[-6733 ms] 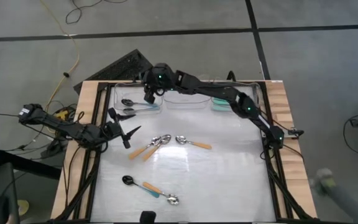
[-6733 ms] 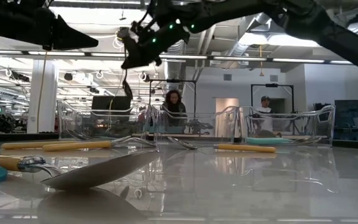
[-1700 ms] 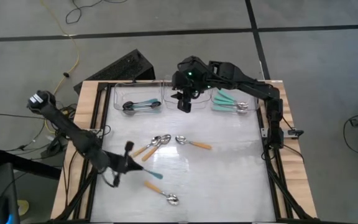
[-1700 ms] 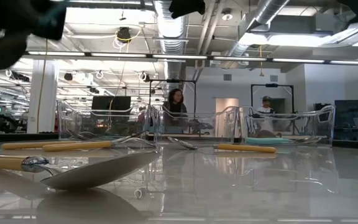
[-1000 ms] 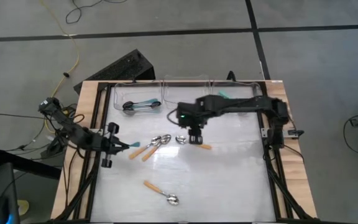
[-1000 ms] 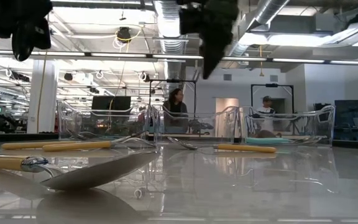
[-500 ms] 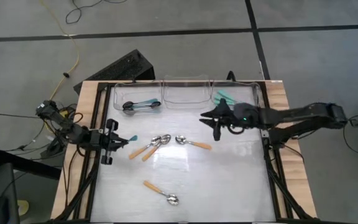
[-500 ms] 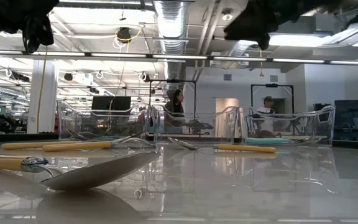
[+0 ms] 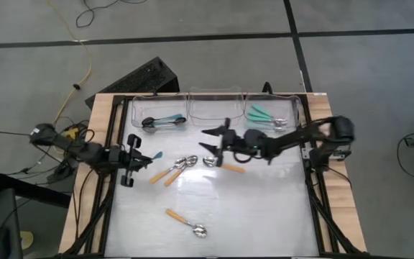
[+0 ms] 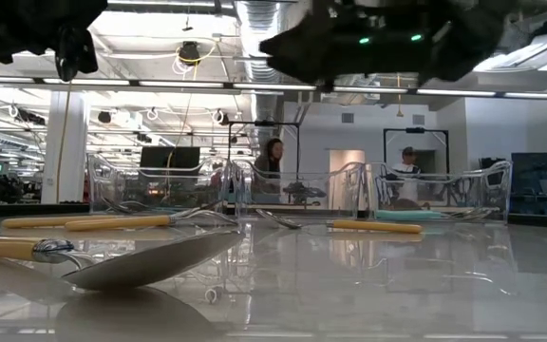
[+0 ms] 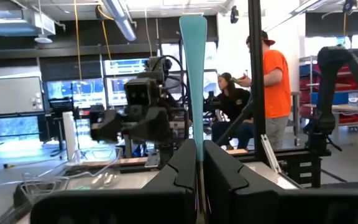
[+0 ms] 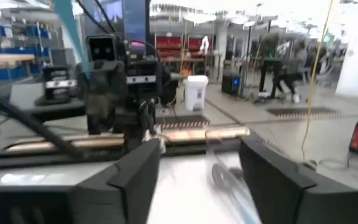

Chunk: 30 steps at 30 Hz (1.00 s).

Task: Sort silverware by color (type)
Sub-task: Put the blue spoon into the top left transparent bin

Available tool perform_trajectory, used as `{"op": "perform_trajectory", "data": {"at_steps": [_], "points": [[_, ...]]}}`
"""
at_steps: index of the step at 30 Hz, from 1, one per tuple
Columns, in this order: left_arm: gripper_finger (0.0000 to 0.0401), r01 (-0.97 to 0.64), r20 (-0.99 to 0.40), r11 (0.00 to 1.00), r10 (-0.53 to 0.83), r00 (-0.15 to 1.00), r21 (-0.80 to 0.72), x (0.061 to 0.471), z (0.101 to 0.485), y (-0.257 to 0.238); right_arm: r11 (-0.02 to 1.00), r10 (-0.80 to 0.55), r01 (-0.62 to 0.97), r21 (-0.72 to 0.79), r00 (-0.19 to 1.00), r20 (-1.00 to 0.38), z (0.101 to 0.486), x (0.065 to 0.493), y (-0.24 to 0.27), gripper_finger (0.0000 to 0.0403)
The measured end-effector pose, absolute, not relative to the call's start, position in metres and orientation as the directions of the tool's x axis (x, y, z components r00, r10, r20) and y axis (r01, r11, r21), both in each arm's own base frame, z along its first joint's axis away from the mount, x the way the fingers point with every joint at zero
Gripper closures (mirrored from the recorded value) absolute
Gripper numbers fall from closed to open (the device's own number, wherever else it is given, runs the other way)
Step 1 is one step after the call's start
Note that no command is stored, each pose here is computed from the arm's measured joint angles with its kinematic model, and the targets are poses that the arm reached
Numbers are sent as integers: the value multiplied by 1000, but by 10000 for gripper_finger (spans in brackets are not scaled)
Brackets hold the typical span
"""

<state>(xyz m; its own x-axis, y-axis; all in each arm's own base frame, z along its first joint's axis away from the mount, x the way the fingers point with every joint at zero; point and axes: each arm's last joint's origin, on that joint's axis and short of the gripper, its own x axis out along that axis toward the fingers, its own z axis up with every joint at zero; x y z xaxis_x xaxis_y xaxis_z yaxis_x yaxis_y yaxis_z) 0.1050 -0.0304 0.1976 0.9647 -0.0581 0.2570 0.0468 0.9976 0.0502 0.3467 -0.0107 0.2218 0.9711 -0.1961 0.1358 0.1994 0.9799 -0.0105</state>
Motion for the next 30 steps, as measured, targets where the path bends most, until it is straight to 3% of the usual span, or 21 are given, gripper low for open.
{"op": "perform_trajectory", "data": {"at_steps": [4,13,30], "points": [[401,38,257,997,-53,965,62,111,197,-28,989,-135,142,-31,976,170,222,380,-14,113],[401,45,222,998,-55,973,50,126,192,-24,996,62,-54,-68,990,124,237,428,-7,109],[401,59,165,980,-91,982,190,154,206,-26,977,181,-168,-128,978,99,264,444,6,109]]}}
